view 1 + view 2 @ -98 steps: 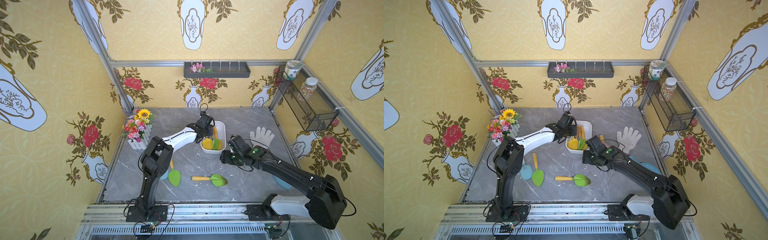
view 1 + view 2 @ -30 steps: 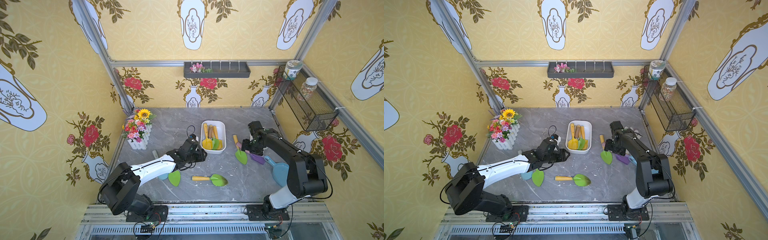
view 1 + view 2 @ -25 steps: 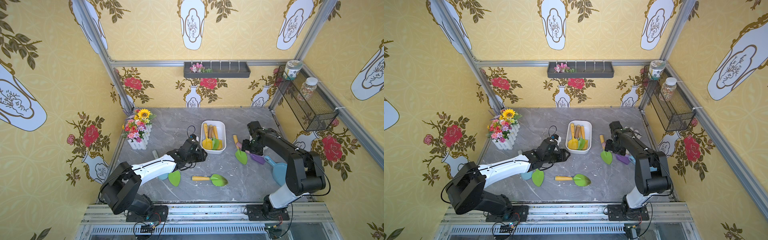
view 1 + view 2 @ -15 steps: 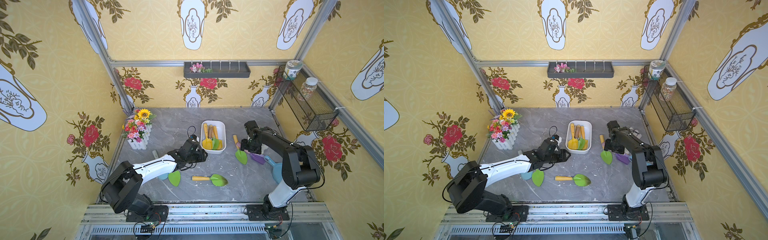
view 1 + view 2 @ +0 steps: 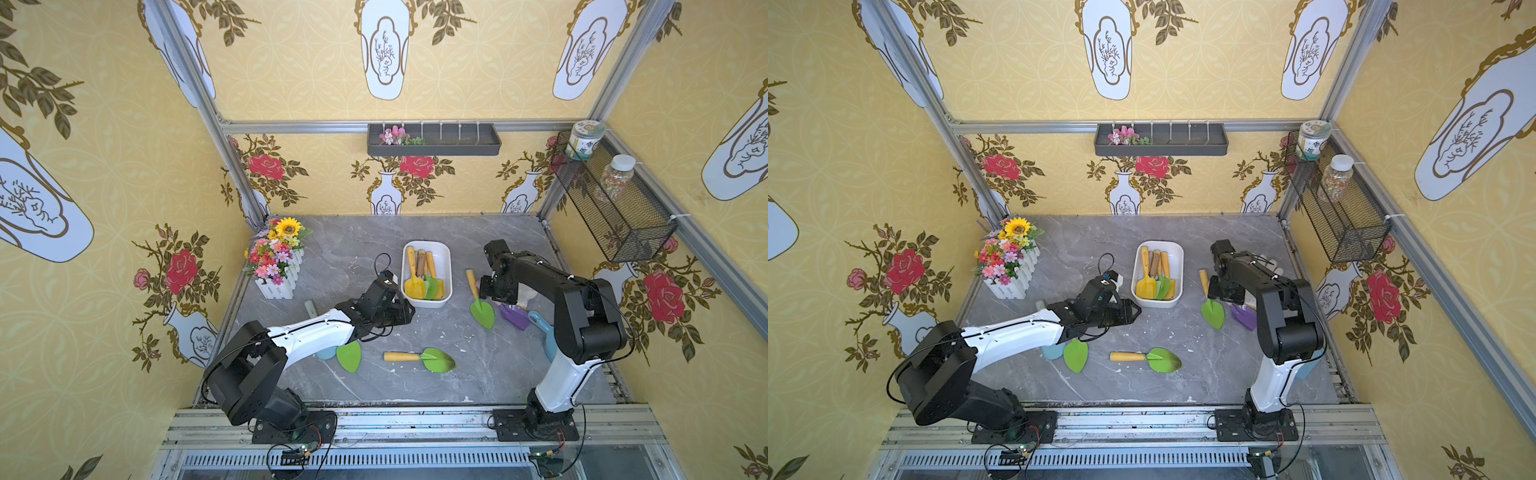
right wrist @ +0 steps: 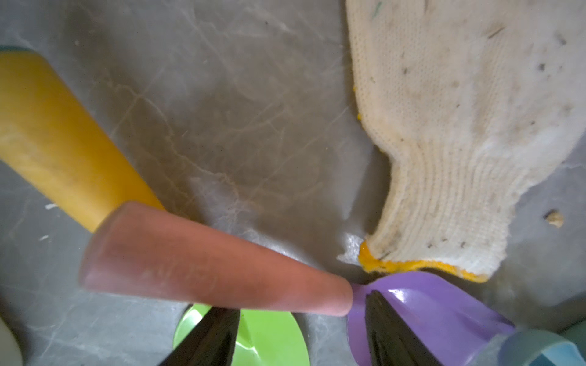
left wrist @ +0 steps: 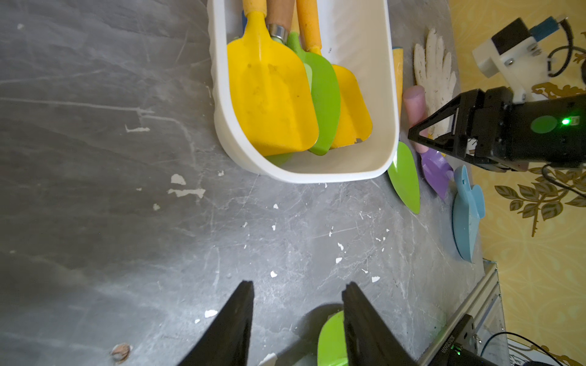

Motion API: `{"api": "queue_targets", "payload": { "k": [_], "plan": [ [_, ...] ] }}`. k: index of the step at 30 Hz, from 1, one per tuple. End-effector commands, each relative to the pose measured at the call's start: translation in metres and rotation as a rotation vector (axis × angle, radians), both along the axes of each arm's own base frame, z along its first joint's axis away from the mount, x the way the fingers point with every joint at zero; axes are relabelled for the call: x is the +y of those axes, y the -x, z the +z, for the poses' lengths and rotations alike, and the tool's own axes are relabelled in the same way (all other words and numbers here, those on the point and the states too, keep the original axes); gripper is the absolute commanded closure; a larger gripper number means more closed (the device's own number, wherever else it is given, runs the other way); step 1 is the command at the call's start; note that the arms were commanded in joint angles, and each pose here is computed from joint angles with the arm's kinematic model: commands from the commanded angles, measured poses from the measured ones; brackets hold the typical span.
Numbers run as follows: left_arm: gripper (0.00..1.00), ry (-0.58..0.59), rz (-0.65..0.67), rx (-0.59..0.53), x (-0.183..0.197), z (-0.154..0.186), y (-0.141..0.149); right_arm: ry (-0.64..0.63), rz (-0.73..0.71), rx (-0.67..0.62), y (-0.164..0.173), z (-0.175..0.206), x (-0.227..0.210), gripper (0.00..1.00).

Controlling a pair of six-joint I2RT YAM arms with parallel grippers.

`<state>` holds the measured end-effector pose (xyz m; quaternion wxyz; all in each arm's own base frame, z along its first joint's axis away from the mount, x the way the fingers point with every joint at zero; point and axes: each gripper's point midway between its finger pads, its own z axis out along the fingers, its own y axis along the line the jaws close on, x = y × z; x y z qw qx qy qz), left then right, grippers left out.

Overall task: Put the shovel into the storage box
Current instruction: Pick up the shovel from the center of the board.

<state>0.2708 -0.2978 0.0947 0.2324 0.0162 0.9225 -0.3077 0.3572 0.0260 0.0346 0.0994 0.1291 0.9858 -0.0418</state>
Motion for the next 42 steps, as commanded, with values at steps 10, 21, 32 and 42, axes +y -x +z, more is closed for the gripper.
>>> {"api": "queue_targets", "payload": {
  "k": [10, 21, 32, 42],
  "plan": [
    [0.5, 0.013, -0.006, 0.006, -0.003, -0.001, 0.0, -0.024, 0.001, 0.004, -0.016, -0.015, 0.002, 0.43],
    [0.5, 0.019, -0.009, 0.005, -0.006, 0.002, -0.002, -0.01, 0.0, 0.012, -0.022, -0.02, -0.001, 0.45],
    [0.5, 0.021, -0.015, 0.001, -0.009, 0.005, -0.004, -0.03, -0.012, 0.011, -0.022, -0.022, -0.001, 0.58],
    [0.5, 0.021, -0.013, 0.007, -0.008, 0.003, -0.002, -0.031, -0.017, 0.021, -0.016, -0.029, -0.001, 0.65]
  ]
}}
